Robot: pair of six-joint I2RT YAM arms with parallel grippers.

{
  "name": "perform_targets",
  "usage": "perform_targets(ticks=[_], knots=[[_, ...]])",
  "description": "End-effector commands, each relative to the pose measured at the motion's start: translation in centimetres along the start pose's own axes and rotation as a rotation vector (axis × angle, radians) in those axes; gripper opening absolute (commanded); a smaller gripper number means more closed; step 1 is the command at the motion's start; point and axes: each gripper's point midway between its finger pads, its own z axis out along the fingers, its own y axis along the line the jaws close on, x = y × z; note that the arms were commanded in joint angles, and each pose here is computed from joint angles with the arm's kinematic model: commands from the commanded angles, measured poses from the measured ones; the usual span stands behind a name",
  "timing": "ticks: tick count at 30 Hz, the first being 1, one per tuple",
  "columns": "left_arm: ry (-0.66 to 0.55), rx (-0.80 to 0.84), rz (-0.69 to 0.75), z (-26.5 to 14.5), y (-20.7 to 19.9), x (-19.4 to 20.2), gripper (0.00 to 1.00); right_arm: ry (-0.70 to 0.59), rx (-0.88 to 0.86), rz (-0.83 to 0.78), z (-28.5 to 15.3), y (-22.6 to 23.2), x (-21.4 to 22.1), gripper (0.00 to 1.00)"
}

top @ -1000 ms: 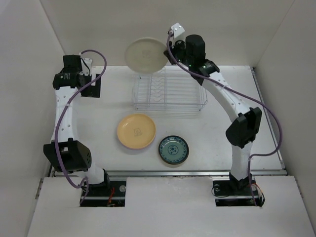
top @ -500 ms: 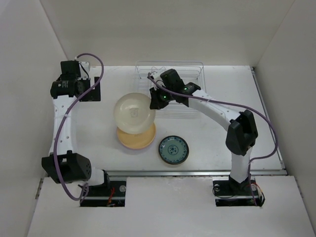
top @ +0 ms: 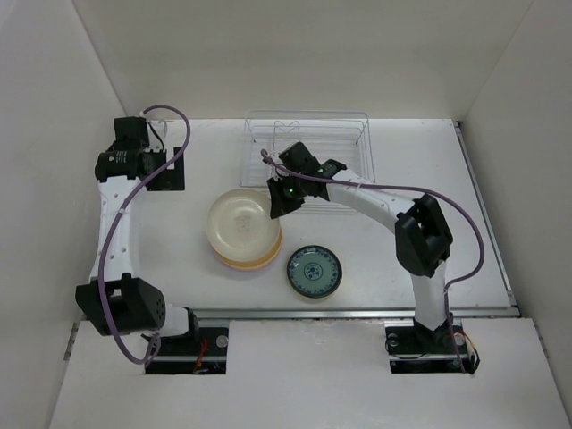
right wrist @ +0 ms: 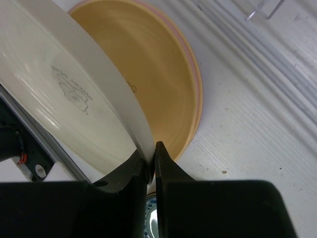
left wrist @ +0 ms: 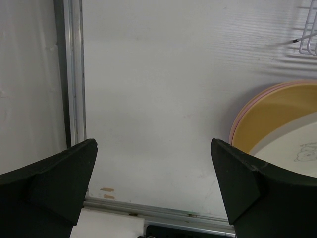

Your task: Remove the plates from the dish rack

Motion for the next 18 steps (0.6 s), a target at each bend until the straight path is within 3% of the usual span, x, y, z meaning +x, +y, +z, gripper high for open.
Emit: perform_targets(ticks=[1,4,5,8,12,18], knots=[[-0.041,0.012,0.006,-1.1,-0.1,-0.3,1.00,0.055,-0.042,0.004,0.2,1.8,1.4,0.06],[-0.050,0.011,0.006,-1.4,-0.1,-0.3,1.00,0.079,-0.010,0.014,0.5,1.0,2.4,0.16],[-0.041,0.012,0.006,-1.4,-0.1,-0.1,1.00,0.076,0.000,0.014,0.6,0.8,2.4,0.31],[-0.042,0.021,0.006,-1.4,-0.3,-0.1,1.00,0.080,0.001,0.004,0.2,1.0,2.1,0.55],[-0.044,0.031,0.007,-1.4,-0.5,-0.1,1.00,0.085,0.037,-0.020,-0.2,0.8,2.1,0.60],[-0.044,0.032,0.007,-1.4,-0.5,-0.1,1.00,0.075,0.082,-0.031,-0.7,0.2,1.7,0.60]])
